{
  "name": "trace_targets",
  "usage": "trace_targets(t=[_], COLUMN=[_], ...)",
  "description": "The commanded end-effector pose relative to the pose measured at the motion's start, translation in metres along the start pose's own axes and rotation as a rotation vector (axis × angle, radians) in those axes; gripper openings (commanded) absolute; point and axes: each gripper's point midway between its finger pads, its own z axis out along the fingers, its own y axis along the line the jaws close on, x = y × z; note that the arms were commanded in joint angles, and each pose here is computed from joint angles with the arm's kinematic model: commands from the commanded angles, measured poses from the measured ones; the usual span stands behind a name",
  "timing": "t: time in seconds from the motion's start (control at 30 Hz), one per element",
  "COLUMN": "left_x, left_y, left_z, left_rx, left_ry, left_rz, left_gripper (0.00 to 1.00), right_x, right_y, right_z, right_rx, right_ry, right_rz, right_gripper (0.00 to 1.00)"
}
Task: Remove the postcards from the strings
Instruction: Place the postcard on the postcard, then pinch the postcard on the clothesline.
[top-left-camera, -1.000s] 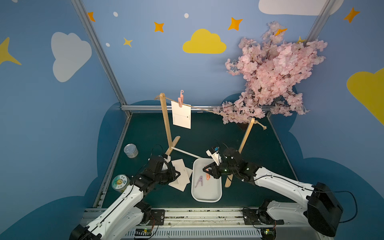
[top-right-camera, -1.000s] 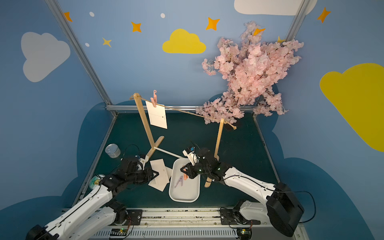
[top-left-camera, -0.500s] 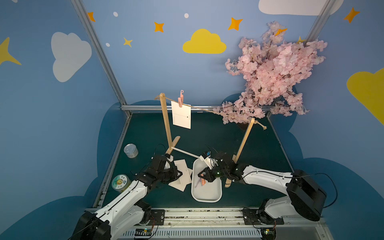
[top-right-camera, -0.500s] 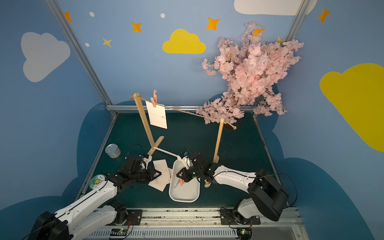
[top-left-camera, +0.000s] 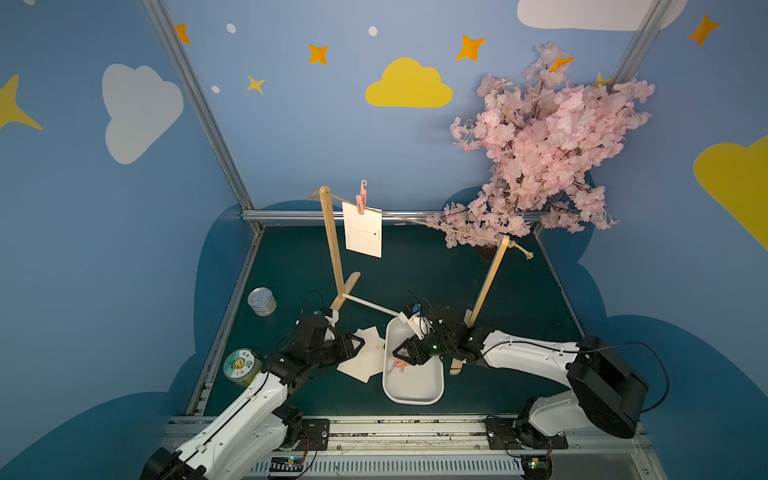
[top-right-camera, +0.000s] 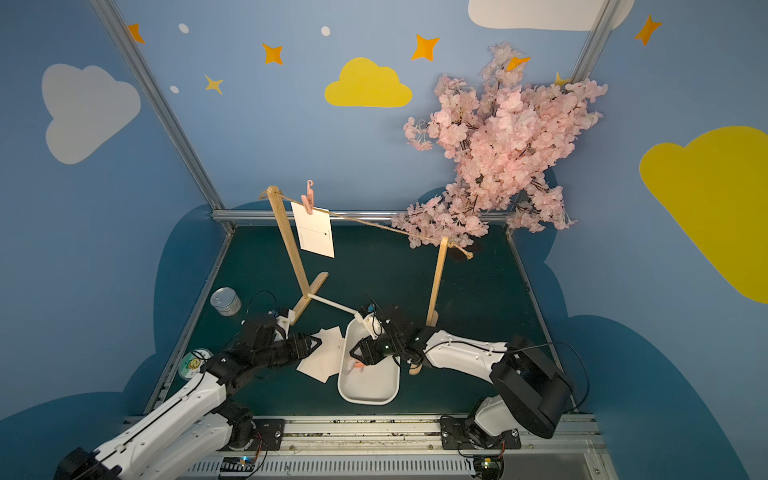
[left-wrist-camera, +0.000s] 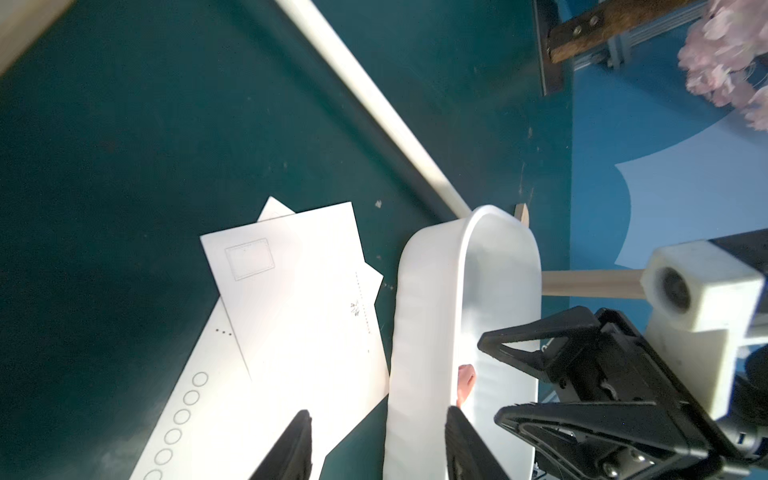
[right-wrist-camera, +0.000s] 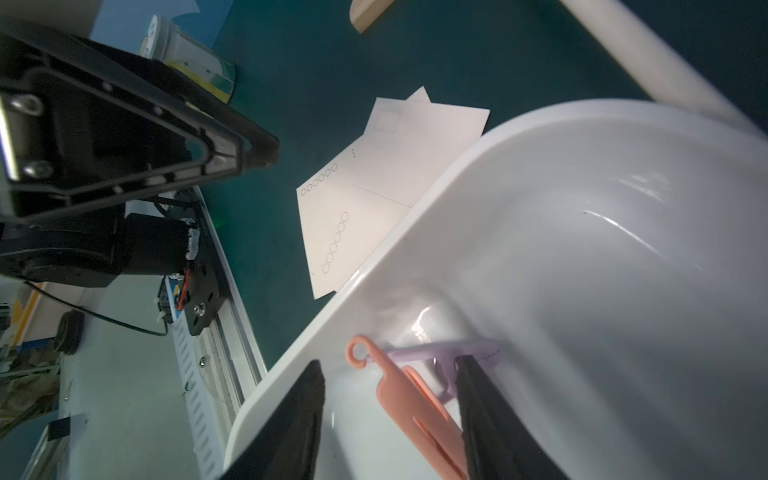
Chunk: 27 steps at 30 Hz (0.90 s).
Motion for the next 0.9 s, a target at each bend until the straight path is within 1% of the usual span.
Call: trace_targets(t=[0.0, 0.13, 0.23, 0.3, 0.37, 0.43, 0.5, 0.6, 0.67, 0.73, 0.77, 0.8, 0.87], left_x=[0.0, -0.004, -0.012, -0.022, -0.035, -0.049, -0.065, -0.087, -0.104, -0.121, -0.129, -0.137, -0.152], left_y=[0.016, 0.01, -0.001, -0.013, -0.029, -0.048, -0.067, -0.097, -0.118, -0.135, -0.143, -0.15, -0.163], left_z=[-0.008, -0.019, -0.028, -0.036, -0.047, -0.059, -0.071, -0.087, -0.096, -0.102, -0.105, -0.107, -0.109], left_rx=[-0.067, -0.041, -0.013, 0.008, 0.034, 0.064, 0.092, 0.124, 0.135, 0.141, 0.139, 0.138, 0.142], left_ry=[-0.042, -0.087, -0.126, -0.164, -0.208, -0.255, -0.305, -0.366, -0.402, -0.431, -0.442, -0.446, -0.448], left_rz=[-0.017, -0.008, 0.011, 0.039, 0.085, 0.128, 0.178, 0.257, 0.312, 0.357, 0.373, 0.386, 0.411], left_gripper=[0.54, 0.56, 0.57, 0.59, 0.61, 0.65, 0.69, 0.75, 0.79, 0.82, 0.86, 0.89, 0.9], right_x=[-0.017, -0.029, -0.045, -0.06, -0.077, -0.095, -0.114, -0.145, -0.166, -0.184, -0.193, -0.201, -0.219], right_y=[0.005, 0.012, 0.026, 0.038, 0.056, 0.075, 0.093, 0.123, 0.143, 0.163, 0.172, 0.178, 0.191], right_z=[-0.015, -0.032, -0.047, -0.059, -0.074, -0.09, -0.108, -0.138, -0.161, -0.181, -0.19, -0.198, -0.214], right_rx=[0.041, 0.054, 0.038, 0.019, -0.011, -0.041, -0.059, -0.103, -0.14, -0.195, -0.217, -0.232, -0.255], right_ry=[-0.05, -0.095, -0.136, -0.166, -0.196, -0.221, -0.25, -0.312, -0.364, -0.402, -0.421, -0.436, -0.468], right_rz=[-0.052, -0.081, -0.119, -0.151, -0.198, -0.255, -0.306, -0.378, -0.412, -0.448, -0.467, -0.483, -0.519], right_gripper=[0.57, 0.58, 0.58, 0.58, 0.52, 0.52, 0.54, 0.6, 0.67, 0.75, 0.78, 0.8, 0.81])
